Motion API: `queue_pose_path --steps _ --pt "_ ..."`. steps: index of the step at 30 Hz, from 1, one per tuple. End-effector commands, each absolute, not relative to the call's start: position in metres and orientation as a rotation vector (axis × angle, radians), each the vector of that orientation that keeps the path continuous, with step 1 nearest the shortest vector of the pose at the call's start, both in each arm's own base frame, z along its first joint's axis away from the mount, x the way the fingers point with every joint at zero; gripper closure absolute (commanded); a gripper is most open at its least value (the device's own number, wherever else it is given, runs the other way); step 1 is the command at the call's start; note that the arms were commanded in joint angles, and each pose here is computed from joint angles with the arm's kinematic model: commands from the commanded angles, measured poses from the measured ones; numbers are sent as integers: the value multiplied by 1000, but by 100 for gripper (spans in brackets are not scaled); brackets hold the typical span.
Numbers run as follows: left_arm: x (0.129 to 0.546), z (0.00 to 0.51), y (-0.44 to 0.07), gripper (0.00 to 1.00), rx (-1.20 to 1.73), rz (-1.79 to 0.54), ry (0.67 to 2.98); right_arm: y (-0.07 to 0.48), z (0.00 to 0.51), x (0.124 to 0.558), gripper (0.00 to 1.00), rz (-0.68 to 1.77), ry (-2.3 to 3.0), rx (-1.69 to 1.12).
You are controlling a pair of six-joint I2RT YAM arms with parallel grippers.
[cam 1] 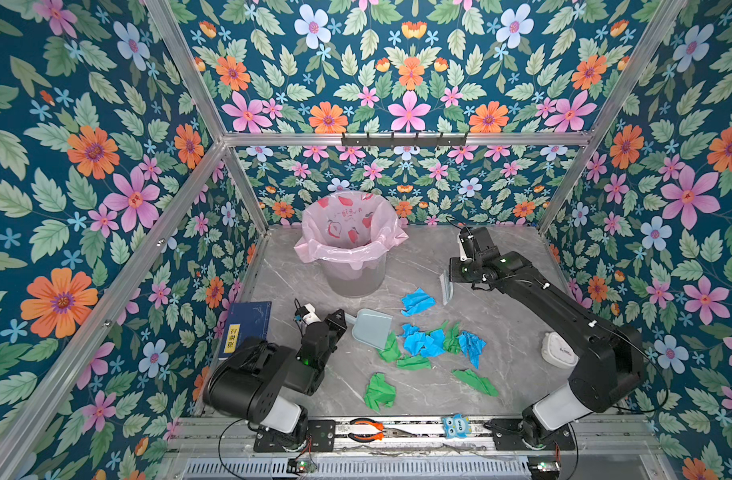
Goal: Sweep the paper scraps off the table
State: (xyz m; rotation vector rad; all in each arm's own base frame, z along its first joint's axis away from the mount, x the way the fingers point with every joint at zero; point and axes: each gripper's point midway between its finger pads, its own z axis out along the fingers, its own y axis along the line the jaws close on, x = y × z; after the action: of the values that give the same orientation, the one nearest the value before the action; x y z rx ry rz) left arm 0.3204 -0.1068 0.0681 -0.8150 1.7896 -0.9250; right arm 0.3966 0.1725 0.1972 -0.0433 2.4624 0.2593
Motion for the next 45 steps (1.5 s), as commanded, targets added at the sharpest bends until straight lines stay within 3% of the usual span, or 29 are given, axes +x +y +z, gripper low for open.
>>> queue_pose_path --steps 1,10,30,45 --pt "332 112 -104 100 -760 -1019 1550 179 198 405 100 283 2439 -90" --pt "361 136 -124 100 -648 -1035 1503 180 190 406 100 306 2451 -79" --pt "380 96 -146 100 -672 -1047 1600 190 152 411 100 354 2533 -108" --pt "389 84 -155 100 -700 -1089 1618 245 155 410 100 507 2529 -144"
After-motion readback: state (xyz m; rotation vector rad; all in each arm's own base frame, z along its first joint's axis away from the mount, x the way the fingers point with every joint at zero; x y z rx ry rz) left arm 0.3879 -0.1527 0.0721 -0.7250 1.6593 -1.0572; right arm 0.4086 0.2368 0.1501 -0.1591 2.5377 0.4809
